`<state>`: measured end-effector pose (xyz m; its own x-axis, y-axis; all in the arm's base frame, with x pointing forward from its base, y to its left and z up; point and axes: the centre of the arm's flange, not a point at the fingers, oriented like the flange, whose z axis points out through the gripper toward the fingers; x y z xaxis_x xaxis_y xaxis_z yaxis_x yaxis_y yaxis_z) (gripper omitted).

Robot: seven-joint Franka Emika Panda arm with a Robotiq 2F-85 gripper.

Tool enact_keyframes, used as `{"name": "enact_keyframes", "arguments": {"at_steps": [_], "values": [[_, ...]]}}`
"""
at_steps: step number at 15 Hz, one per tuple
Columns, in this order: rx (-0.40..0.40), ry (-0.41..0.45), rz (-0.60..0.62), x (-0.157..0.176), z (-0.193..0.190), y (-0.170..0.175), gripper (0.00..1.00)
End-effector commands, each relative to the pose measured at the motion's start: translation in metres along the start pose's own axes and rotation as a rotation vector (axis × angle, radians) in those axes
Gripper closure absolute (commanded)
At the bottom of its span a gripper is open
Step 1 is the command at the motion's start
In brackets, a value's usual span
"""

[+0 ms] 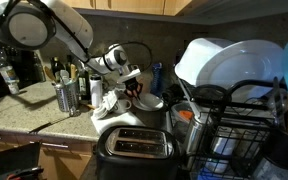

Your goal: Wipe the white bowl with the white towel and then put the bowl in the bigger white bowl

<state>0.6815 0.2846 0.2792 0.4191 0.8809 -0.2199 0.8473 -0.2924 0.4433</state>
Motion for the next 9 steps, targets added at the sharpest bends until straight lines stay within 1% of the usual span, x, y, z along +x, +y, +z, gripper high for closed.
{"name": "enact_keyframes", "arguments": {"at_steps": [1,6,9], "values": [[-0.027,0.007,-0.038,0.025,0.0,0.02,0.97],[-0.04,0.036,-0.079,0.048,0.002,0.023,0.97],[-0.042,0.045,-0.099,0.057,-0.001,0.017,0.97]]}}
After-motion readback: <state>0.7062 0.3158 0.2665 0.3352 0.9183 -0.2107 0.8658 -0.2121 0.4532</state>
